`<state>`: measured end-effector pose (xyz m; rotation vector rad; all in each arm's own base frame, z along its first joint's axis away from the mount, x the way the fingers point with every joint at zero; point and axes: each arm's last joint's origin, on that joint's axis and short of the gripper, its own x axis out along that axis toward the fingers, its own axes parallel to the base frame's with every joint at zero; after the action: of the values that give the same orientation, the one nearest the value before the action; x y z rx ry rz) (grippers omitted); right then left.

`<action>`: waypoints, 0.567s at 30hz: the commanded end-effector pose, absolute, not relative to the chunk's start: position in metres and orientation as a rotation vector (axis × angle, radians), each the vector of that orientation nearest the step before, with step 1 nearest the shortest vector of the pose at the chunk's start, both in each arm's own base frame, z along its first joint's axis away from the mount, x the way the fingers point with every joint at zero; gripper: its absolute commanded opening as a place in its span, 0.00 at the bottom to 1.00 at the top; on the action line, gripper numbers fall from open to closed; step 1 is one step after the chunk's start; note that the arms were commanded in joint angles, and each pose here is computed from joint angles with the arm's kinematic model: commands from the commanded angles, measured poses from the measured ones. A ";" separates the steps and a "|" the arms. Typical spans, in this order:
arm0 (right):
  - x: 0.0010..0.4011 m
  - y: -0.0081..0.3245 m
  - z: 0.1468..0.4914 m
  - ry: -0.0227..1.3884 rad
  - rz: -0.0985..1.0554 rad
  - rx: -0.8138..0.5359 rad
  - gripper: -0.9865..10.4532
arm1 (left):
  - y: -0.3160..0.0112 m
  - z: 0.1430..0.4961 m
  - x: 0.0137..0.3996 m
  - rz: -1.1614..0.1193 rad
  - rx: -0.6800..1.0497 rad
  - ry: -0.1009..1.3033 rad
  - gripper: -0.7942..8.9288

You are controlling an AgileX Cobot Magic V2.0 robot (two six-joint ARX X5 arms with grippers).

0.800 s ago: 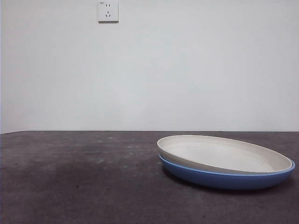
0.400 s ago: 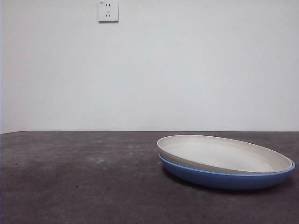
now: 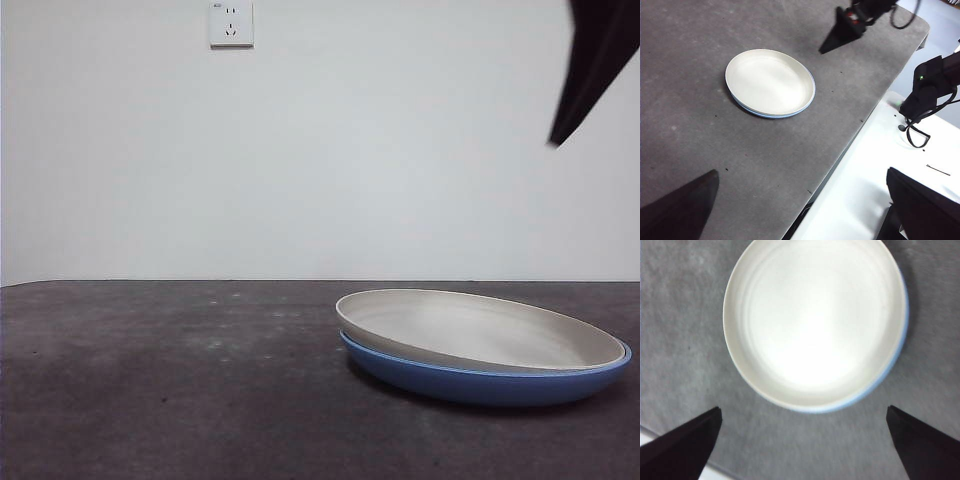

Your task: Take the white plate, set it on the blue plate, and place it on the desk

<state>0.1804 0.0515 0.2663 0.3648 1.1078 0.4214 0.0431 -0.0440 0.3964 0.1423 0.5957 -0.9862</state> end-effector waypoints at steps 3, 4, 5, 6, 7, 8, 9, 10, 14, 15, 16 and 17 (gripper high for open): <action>0.214 0.053 0.244 1.153 0.421 0.398 0.56 | -0.045 0.399 0.043 -1.002 0.160 0.569 0.79; 0.220 0.052 0.238 1.163 0.414 0.395 0.56 | -0.045 0.399 0.043 -1.002 0.160 0.569 0.79; 0.226 0.052 0.233 1.174 0.407 0.398 0.56 | -0.045 0.399 0.043 -1.003 0.161 0.569 0.79; 0.230 0.051 0.228 1.182 0.400 0.401 0.56 | -0.045 0.399 0.043 -1.003 0.161 0.569 0.79; 0.236 0.051 0.222 1.196 0.392 0.403 0.56 | -0.045 0.399 0.043 -1.003 0.162 0.570 0.79; 0.240 0.050 0.217 1.203 0.386 0.406 0.56 | -0.045 0.399 0.043 -1.003 0.162 0.569 0.79; 0.243 0.049 0.213 1.210 0.380 0.408 0.56 | -0.045 0.399 0.043 -1.003 0.162 0.569 0.79; 0.248 0.048 0.208 1.218 0.373 0.412 0.56 | -0.045 0.399 0.043 -1.003 0.162 0.570 0.79; 0.258 0.047 0.194 1.233 0.364 0.412 0.56 | -0.045 0.399 0.043 -1.003 0.162 0.570 0.79; 0.260 0.047 0.191 1.237 0.363 0.411 0.56 | -0.045 0.399 0.043 -1.003 0.162 0.570 0.79; 0.262 0.047 0.188 1.244 0.364 0.413 0.56 | -0.045 0.399 0.043 -1.003 0.162 0.570 0.79; 0.263 0.047 0.185 1.249 0.361 0.414 0.56 | -0.045 0.399 0.043 -1.003 0.162 0.570 0.79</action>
<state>0.2604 0.0465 0.1883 0.4232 1.2452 0.3520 0.0431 -0.0440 0.3963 0.1522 0.5907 -0.9896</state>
